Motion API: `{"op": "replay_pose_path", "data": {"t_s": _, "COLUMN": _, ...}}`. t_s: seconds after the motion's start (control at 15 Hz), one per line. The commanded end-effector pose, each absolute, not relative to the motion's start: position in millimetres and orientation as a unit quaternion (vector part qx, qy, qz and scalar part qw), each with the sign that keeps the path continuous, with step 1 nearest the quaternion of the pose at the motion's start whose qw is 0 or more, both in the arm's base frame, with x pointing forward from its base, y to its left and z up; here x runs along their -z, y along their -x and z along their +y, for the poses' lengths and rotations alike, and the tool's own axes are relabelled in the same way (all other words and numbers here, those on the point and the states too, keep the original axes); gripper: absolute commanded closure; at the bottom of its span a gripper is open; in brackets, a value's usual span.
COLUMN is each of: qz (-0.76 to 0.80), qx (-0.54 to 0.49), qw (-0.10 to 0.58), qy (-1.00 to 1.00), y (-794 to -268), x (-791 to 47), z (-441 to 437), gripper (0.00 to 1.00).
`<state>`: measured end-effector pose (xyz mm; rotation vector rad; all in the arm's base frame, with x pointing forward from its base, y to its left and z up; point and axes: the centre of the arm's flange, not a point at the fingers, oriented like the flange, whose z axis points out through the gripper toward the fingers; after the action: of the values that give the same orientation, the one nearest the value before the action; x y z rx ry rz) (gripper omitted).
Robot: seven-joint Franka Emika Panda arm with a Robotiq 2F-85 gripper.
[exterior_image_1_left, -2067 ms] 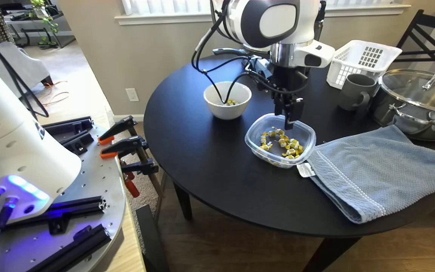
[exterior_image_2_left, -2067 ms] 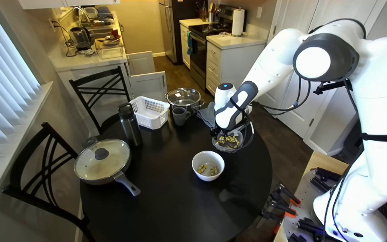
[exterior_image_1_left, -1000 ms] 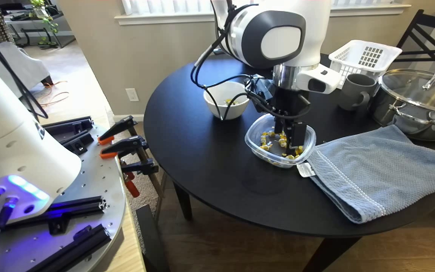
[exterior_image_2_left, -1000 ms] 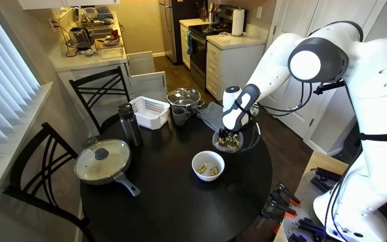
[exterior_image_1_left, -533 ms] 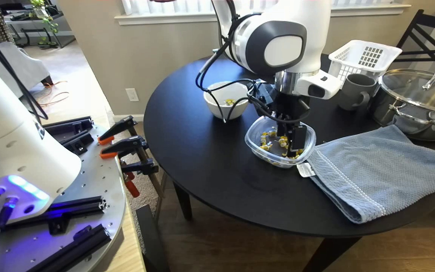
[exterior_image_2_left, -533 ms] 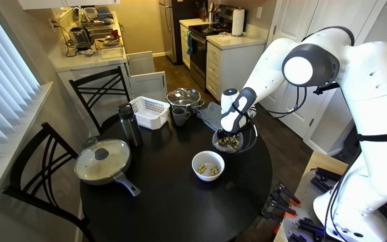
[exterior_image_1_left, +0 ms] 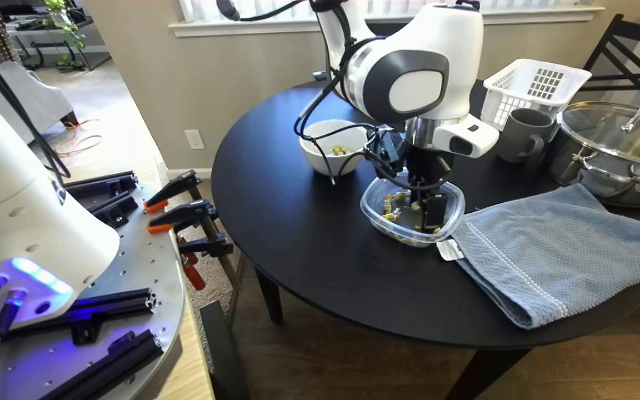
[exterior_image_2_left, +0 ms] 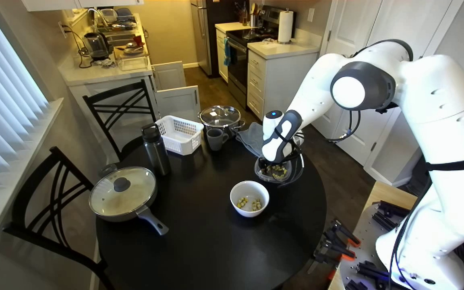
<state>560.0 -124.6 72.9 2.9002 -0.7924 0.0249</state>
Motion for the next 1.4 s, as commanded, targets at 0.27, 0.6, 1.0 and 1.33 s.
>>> {"op": "replay_pose_path", "data": {"t_s": 0.27, "qz": -0.290, "qx": -0.019, "qw": 0.057, "qy": -0.955, "y": -564.8, "x": -70.8, "z": -118.6, "gripper": 0.65}}
{"op": "replay_pose_path", "data": {"t_s": 0.6, "qz": -0.292, "qx": -0.020, "qw": 0.054, "qy": -0.955, "y": -566.3, "x": -77.3, "z": -118.8, "gripper": 0.97}}
{"op": "replay_pose_path", "data": {"t_s": 1.0, "qz": -0.256, "qx": -0.023, "qw": 0.040, "qy": -0.966, "y": -563.4, "x": -100.2, "z": -101.9, "gripper": 0.95}}
{"op": "replay_pose_path", "data": {"t_s": 1.33, "qz": -0.175, "qx": -0.026, "qw": 0.029, "qy": -0.984, "y": -551.8, "x": -148.7, "z": -81.0, "gripper": 0.95}}
